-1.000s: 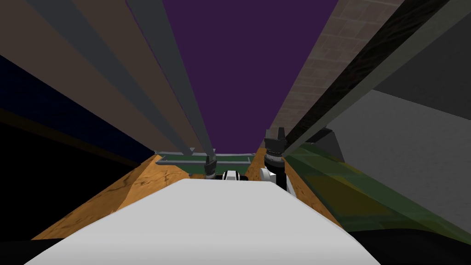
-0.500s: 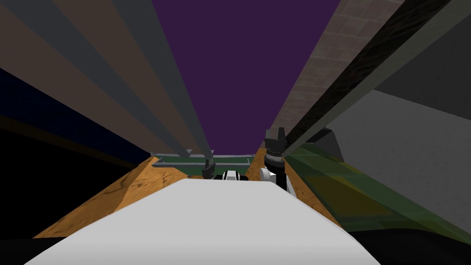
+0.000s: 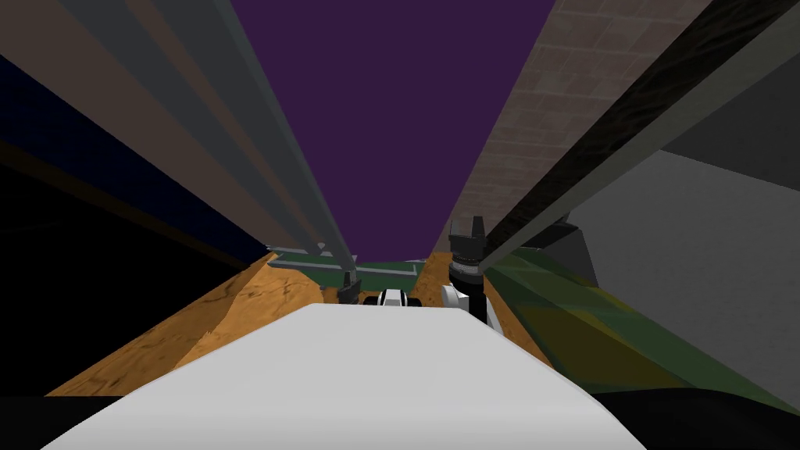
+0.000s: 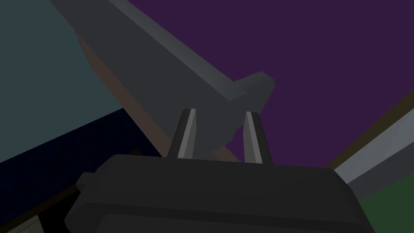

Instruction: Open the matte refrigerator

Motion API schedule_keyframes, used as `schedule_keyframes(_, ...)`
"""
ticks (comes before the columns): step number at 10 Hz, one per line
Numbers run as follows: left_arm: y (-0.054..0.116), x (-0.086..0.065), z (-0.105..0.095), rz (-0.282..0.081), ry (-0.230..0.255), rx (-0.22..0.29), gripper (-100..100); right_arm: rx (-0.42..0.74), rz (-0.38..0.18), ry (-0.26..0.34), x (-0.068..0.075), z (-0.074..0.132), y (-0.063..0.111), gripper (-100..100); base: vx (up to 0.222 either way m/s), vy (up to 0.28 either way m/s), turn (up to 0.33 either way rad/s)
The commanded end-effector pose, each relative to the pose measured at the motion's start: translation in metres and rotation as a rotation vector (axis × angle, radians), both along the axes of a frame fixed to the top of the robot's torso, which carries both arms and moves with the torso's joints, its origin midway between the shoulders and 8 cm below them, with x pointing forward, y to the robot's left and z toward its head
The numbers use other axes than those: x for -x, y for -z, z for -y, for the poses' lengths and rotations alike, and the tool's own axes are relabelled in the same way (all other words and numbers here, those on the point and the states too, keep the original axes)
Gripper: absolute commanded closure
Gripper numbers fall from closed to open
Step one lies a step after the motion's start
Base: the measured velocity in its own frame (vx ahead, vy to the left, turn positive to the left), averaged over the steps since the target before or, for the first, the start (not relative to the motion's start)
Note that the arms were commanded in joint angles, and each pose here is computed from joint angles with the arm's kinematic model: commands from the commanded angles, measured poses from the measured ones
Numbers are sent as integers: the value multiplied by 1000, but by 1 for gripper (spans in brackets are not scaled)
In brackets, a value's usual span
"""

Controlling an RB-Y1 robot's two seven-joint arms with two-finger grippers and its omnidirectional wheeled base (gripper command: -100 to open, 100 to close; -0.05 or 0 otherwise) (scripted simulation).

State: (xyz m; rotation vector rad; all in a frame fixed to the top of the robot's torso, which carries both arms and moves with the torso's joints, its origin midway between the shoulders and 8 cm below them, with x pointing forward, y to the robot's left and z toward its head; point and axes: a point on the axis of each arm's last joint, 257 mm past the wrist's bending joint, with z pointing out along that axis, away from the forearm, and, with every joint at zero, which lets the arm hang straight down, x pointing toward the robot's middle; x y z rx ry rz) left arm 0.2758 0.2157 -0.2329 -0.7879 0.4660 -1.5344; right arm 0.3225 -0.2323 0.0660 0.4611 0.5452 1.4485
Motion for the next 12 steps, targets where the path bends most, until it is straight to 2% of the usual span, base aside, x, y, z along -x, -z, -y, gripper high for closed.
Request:
schedule_keyframes(1,-12,4,-9,24,-48,2,100,0,0,0,0,0,0,0,-60,-142,107)
schedule_keyframes(2,-12,4,-9,26,-48,2,100,0,0,0,0,0,0,0,-43,-102,67)
schedule_keyframes(4,-17,10,-19,22,-98,1,100,0,0,0,0,0,0,0,-52,-106,113)
schedule_keyframes(5,-18,10,-19,25,-99,1,100,0,0,0,0,0,0,0,-64,-103,57)
schedule_keyframes(6,-20,13,-25,22,-123,1,100,0,0,0,0,0,0,0,-64,-106,76)
schedule_keyframes(9,-21,13,-25,25,-124,1,100,0,0,0,0,0,0,0,-37,-46,12)
schedule_keyframes(10,-23,16,-30,21,-148,1,100,0,0,0,0,0,0,0,-15,-50,75)
schedule_keyframes(11,-24,16,-30,24,-149,1,100,0,0,0,0,0,0,0,-29,-68,67)
schedule_keyframes(12,-14,16,-31,-13,-147,-1,100,0,0,0,0,0,0,0,-10,-24,10)
